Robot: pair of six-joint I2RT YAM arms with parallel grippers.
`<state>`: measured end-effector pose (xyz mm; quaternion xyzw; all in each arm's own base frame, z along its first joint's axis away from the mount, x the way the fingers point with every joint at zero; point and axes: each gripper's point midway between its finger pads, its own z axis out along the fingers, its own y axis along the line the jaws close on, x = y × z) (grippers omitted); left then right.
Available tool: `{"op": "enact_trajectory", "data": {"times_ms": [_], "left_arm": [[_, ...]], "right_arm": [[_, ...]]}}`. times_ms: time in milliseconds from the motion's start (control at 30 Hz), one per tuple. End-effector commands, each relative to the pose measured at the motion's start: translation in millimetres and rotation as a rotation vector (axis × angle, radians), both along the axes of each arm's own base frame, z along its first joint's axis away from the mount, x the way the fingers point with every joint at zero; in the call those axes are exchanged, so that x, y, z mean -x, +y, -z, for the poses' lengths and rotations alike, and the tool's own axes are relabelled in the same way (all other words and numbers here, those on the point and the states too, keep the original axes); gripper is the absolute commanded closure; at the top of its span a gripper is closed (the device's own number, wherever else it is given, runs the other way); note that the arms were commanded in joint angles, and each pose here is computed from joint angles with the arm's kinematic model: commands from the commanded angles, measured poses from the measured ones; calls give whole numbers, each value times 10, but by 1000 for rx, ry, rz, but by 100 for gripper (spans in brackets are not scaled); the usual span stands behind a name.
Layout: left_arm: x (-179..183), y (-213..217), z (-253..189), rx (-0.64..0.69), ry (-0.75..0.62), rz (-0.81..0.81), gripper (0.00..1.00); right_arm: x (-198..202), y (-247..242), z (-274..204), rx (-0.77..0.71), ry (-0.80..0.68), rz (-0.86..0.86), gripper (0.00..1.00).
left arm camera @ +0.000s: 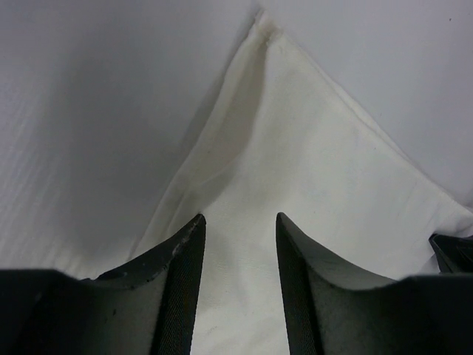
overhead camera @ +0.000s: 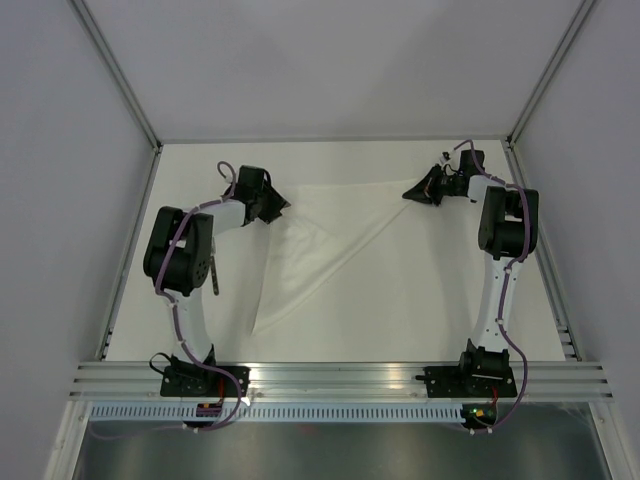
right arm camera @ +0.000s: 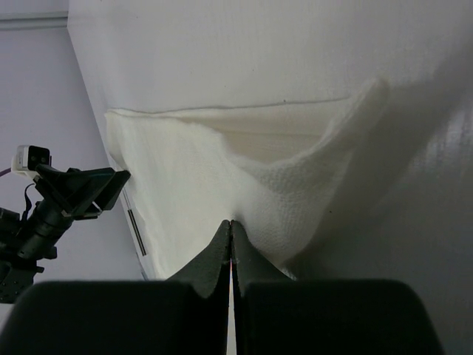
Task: Fold the napkin, place the utensils inside, and roll it up
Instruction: Smooth out the napkin at the center of the board.
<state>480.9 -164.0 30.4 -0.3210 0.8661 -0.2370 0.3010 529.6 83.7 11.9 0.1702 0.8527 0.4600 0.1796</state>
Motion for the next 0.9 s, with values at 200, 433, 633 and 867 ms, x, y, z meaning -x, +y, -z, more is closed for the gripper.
{"op": "enact_trajectory", "data": {"times_ms": [200, 433, 633, 867], "left_arm": [[332, 388, -635, -193, -76, -14, 51], [1249, 375, -673, -330, -18, 17, 53], [2258, 263, -300, -337, 104, 11, 61], [2876, 580, -193, -318, 136, -128, 58]], "right_arm": [[26, -190, 359, 72, 113, 82, 100], [-3, -174, 176, 66, 62, 60, 100], [-56, -122, -81, 51, -14, 23, 100], [-81, 32, -556, 67, -155, -67, 100]]}}
